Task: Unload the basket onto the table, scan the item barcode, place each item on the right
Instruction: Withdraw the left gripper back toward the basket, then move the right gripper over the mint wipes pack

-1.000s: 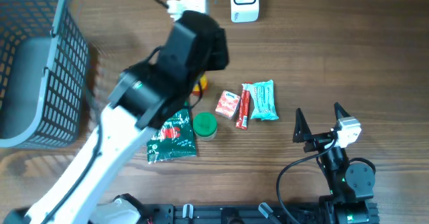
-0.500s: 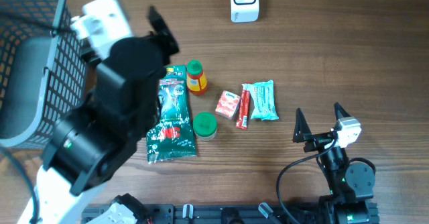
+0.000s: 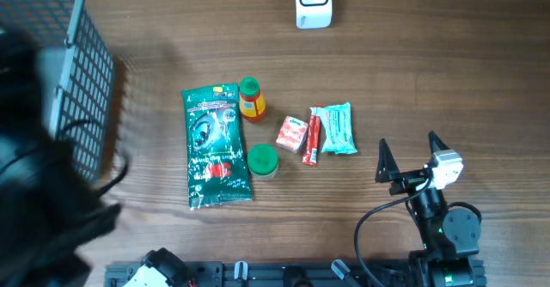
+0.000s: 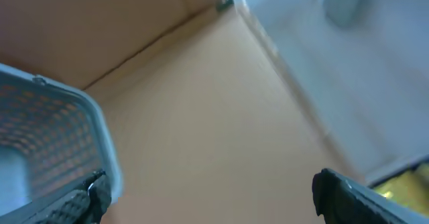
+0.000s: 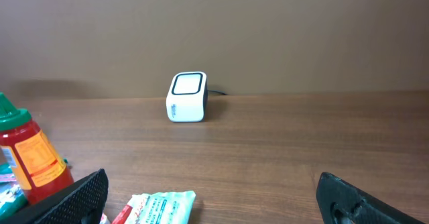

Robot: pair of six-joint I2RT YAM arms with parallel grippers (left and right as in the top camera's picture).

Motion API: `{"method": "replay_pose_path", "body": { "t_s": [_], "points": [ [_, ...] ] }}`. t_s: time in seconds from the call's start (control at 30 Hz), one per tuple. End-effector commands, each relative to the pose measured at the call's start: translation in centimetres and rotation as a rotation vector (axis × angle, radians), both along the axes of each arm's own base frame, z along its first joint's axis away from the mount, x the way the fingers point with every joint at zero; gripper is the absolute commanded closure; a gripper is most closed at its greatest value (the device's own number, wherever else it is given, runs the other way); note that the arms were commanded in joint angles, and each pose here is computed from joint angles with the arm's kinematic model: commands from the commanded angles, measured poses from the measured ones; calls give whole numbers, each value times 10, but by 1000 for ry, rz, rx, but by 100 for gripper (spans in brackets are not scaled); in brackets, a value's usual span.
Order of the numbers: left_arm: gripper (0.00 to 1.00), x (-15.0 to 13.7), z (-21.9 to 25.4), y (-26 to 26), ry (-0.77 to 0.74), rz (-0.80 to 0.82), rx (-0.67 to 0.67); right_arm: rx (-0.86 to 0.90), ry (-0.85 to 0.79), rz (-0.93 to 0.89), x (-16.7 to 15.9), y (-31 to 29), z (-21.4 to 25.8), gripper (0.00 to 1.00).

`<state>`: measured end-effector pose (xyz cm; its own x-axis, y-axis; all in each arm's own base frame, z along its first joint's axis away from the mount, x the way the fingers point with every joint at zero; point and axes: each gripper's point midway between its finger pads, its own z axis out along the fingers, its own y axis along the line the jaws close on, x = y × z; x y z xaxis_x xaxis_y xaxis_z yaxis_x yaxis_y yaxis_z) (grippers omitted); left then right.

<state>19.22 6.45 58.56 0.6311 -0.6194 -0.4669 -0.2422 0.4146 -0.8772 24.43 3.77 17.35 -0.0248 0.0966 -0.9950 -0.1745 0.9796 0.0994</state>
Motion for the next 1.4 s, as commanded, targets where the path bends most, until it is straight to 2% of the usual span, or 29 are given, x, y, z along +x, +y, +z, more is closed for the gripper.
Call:
{"method": "replay_pose_path", "body": {
  "t_s": [0.0, 0.1, 0.3, 0.4, 0.47, 0.53, 0.67, 0.83, 1.0, 1.07, 1.17, 1.37],
  "points": [
    [0, -27, 11, 23, -52, 51, -53, -43, -18, -9, 0, -1, 2, 1],
    [0, -39, 23, 32, -31, 66, 11, -150, -35, -68, 1, -11, 3, 0],
    [0, -36, 58, 15, 46, 21, 380, -174, -39, -71, 1, -12, 3, 0],
    [0, -33, 56, 14, 135, 42, 477, -167, -39, -57, 1, -10, 3, 0],
    [0, -29, 52, 11, 204, 47, 545, -105, -31, 16, -1, 3, 2, 0],
    [0, -24, 54, 3, 218, 26, 617, 105, 3, 112, -5, 19, 5, 0],
    [0, -20, 50, -1, 246, 14, 649, 488, 116, 225, -12, 37, 7, 0],
    [0, -20, 45, -9, 259, -44, 746, 760, 236, 329, -20, 54, 9, 0],
    [0, -45, 28, 3, 193, -89, 736, 1051, 368, 355, -24, 61, 9, 0],
    [0, -55, 22, 8, 169, -90, 729, 1011, 355, 370, -25, 63, 10, 0],
    [0, -66, 16, 11, 155, -86, 756, 845, 342, 472, -35, 77, 10, 0],
    [0, -92, 2, 18, 63, -68, 694, 793, 375, 494, -38, 82, 5, 1]
  ]
}}
